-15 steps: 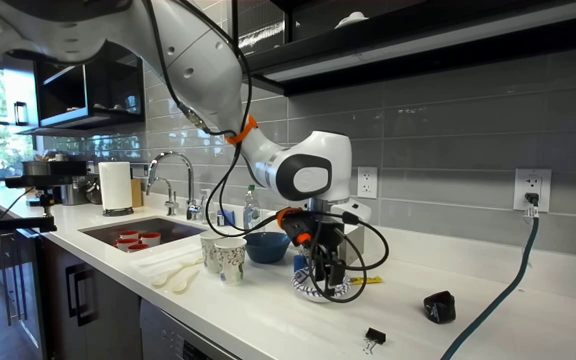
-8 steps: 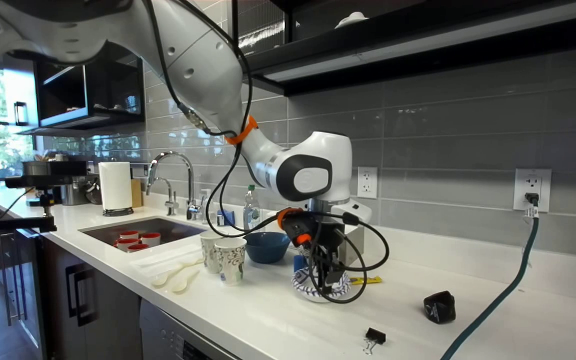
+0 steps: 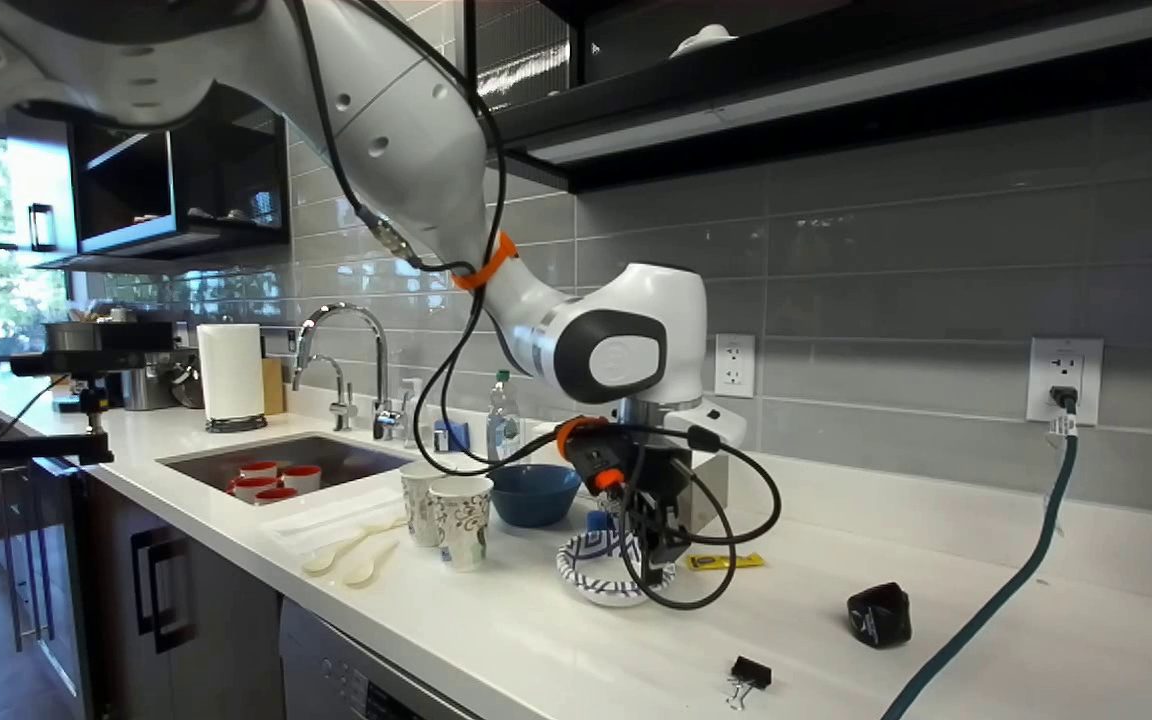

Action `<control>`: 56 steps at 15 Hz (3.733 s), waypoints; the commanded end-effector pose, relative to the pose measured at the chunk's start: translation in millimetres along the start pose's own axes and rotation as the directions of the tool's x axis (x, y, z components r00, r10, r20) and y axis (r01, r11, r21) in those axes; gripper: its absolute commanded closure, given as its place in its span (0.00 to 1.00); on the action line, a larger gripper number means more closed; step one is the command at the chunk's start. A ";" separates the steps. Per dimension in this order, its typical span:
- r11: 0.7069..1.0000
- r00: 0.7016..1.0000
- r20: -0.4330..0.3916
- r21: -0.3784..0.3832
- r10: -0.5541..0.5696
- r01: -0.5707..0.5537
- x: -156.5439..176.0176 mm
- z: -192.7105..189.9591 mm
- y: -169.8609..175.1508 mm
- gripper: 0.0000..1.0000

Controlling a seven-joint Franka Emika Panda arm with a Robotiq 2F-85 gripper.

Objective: Unpack the white and brown bowls, put the one on top to the right and the second to the left on the kitchen countertop

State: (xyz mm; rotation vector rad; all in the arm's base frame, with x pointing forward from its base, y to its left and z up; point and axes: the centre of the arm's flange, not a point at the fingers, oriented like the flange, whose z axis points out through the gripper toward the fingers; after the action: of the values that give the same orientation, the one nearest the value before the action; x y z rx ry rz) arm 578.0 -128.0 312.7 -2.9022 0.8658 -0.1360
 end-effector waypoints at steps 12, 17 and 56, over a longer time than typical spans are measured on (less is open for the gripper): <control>0.998 0.999 0.030 0.042 -0.043 0.042 4.0 3.7 -15.1 0.18; 0.997 0.996 0.050 0.041 -0.068 0.066 -0.7 7.0 -21.8 0.44; 0.892 0.992 -0.111 0.451 0.064 -0.007 -39.6 -70.5 127.7 0.99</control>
State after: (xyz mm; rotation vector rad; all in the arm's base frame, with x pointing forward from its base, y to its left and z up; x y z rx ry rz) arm 510.2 -204.3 366.8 -2.4942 0.7658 -0.4461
